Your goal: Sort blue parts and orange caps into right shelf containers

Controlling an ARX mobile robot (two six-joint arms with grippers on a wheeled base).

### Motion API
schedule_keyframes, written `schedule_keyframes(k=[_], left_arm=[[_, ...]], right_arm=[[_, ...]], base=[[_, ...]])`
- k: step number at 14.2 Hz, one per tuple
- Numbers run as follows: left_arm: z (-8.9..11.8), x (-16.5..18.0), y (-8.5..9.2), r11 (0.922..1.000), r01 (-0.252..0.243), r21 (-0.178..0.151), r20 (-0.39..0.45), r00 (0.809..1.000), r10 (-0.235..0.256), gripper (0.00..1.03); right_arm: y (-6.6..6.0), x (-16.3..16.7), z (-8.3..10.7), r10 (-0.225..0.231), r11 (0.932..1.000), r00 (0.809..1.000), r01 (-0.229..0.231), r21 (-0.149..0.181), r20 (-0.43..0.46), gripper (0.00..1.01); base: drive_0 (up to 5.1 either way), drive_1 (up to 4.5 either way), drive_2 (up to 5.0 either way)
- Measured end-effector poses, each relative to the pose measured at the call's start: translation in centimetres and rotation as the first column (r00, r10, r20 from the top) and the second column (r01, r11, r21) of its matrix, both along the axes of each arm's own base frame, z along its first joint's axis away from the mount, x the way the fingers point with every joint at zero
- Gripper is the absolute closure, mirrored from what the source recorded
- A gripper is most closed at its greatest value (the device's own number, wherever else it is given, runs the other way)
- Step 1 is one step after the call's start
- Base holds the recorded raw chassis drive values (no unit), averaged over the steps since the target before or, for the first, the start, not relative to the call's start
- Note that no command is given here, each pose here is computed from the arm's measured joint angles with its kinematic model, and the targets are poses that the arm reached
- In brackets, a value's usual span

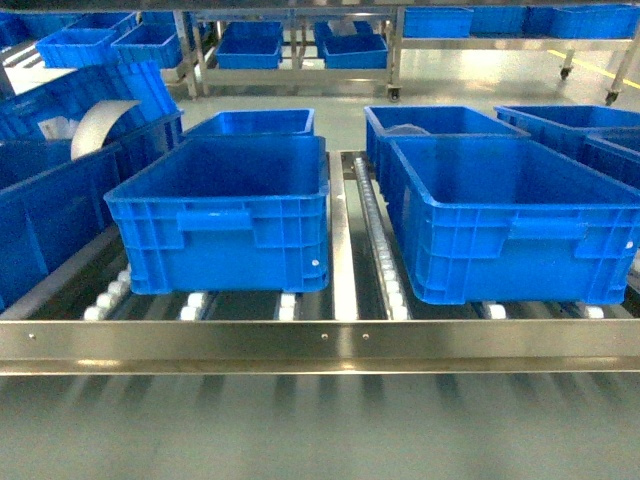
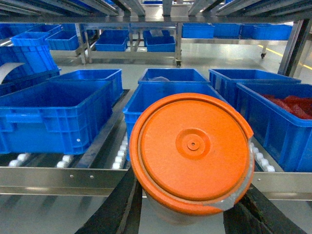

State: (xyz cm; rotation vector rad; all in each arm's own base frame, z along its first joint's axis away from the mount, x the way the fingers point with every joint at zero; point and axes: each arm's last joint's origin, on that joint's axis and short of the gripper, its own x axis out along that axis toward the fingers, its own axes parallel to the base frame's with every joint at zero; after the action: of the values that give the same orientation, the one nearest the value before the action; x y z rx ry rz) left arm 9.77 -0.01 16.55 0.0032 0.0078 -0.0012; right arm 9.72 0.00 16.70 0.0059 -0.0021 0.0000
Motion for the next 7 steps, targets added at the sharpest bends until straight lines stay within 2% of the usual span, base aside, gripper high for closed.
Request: schedule_keyframes(k=[7], left_arm=[[-0.02,0.00,0.00,1.0000,-0.001,0.000,-0.002,1.000,0.001,0.60]], right_arm=[[0.00,0.00,-0.02,0.001,1.0000,1.000,-0.001,0.000,-0.002,0.61]], base=[[0.0,0.00,0.0]])
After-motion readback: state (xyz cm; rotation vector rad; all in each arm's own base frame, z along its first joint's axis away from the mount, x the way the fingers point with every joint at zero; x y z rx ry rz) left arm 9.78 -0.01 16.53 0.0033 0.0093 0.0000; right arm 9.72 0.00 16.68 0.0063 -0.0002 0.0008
